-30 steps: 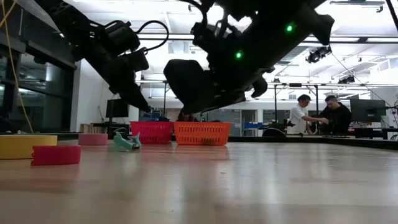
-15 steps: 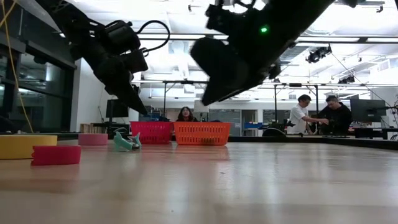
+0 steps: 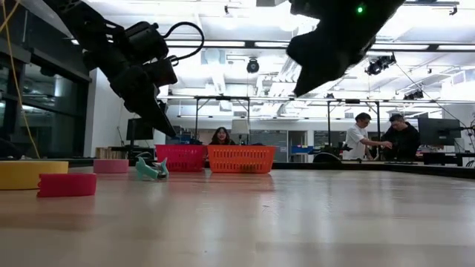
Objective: Pick and place Stapler, Stapler remover, tape
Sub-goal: Put the light blue staple remover into the red bin
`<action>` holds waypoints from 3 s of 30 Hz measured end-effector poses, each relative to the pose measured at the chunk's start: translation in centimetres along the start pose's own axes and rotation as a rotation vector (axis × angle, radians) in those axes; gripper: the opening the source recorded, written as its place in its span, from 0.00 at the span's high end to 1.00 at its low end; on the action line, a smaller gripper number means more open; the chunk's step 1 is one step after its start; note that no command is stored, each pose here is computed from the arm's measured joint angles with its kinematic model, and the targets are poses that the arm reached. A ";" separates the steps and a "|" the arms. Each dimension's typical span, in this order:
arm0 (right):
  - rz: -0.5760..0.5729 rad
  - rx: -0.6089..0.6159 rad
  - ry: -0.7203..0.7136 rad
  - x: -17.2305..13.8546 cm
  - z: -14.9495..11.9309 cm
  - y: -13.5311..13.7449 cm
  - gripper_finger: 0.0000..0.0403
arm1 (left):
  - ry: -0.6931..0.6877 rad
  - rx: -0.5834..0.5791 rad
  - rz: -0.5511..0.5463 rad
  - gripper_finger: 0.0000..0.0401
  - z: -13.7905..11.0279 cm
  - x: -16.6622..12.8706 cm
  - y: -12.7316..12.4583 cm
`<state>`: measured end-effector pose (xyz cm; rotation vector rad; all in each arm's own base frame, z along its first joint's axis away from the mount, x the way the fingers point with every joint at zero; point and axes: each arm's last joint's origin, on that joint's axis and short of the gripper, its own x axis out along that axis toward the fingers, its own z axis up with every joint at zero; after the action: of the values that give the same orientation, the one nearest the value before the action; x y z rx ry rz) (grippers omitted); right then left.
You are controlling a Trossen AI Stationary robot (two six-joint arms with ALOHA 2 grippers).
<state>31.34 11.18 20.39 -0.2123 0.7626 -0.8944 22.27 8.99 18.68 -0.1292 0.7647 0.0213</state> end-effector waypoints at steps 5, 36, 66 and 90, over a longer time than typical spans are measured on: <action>0.035 -0.031 0.007 -0.4 0.2 -2.9 0.54 | 0.022 -0.008 0.001 0.33 -0.2 0.0 0.0; 0.621 0.004 -0.255 2.9 -9.4 -12.3 0.54 | -0.042 0.008 0.124 0.33 1.5 1.1 -4.8; 0.792 -0.084 -0.203 3.4 -9.7 -12.3 0.54 | 0.426 0.636 -0.135 0.33 4.3 4.3 -7.0; 0.872 -0.011 -0.112 3.3 -10.1 -12.2 0.54 | 0.551 0.783 -0.096 0.25 4.4 5.7 -9.6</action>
<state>18.15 2.42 17.07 0.0689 0.6607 -0.0507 30.07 -0.19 18.91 0.5974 1.2626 -0.4169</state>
